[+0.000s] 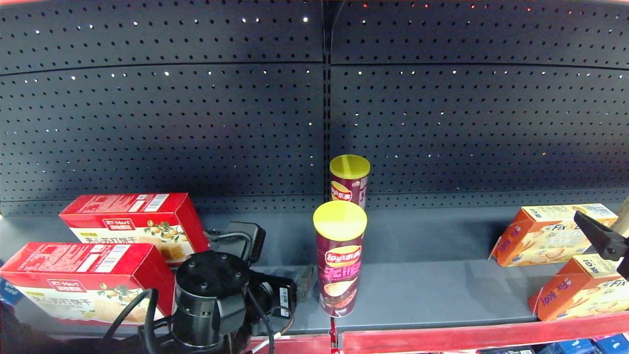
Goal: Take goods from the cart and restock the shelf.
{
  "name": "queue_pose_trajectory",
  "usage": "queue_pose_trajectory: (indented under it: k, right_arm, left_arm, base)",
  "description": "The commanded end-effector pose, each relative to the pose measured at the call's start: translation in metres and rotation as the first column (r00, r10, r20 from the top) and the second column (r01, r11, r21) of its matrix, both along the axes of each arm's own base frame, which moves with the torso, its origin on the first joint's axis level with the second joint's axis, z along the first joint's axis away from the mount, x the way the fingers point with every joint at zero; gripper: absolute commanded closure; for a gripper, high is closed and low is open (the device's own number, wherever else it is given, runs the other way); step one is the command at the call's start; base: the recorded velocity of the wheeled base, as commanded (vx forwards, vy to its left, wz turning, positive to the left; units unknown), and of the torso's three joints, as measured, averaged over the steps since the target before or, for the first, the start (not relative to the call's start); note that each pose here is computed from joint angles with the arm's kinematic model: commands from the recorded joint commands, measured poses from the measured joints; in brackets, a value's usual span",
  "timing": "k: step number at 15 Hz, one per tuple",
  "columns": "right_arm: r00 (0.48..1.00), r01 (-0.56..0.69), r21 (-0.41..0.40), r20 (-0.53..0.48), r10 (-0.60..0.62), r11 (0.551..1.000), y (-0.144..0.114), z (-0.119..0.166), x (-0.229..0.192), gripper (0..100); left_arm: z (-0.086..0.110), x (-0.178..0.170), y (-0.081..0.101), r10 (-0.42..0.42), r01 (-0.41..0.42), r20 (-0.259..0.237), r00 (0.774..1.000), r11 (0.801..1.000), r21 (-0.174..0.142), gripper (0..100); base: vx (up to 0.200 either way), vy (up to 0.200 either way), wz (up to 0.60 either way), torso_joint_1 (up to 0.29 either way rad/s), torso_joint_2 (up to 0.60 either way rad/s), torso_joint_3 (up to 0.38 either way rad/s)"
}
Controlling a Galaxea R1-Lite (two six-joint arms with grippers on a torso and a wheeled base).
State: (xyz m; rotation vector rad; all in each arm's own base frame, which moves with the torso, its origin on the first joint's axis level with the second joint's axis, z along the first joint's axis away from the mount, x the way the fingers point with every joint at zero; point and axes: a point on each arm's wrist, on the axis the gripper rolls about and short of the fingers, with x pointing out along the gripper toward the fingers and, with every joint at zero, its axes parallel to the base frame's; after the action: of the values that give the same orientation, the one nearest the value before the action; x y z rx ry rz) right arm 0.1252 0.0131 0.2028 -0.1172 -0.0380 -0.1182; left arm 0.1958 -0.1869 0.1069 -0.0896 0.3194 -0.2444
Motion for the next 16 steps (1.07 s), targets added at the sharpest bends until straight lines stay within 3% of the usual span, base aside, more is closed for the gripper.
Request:
queue_pose_trajectory:
  k: [1, 8, 16]
  right_arm:
    - [1.000, 0.000, 0.000, 0.001, 0.000, 1.000, 0.000, 0.000, 0.000, 0]
    - [1.000, -0.002, 0.001, 0.000, 0.002, 1.000, 0.000, 0.000, 0.000, 0]
    - [1.000, -0.001, 0.006, 0.014, 0.001, 1.000, 0.000, 0.001, -0.003, 0]
  left_arm:
    - [-0.002, 0.001, -0.002, -0.002, 0.002, -0.004, 1.000, 1.000, 0.004, 0]
    - [0.000, 0.006, -0.015, -0.021, 0.022, 0.010, 1.000, 1.000, -0.012, 0]
    - [-0.007, 0.001, -0.010, -0.016, 0.016, -0.013, 1.000, 1.000, 0.014, 0]
  base:
    - [0.000, 0.000, 0.00, 0.000, 0.00, 0.000]
    - [0.000, 0.000, 0.00, 0.000, 0.00, 0.000]
    - [0.000, 0.000, 0.00, 0.000, 0.00, 0.000]
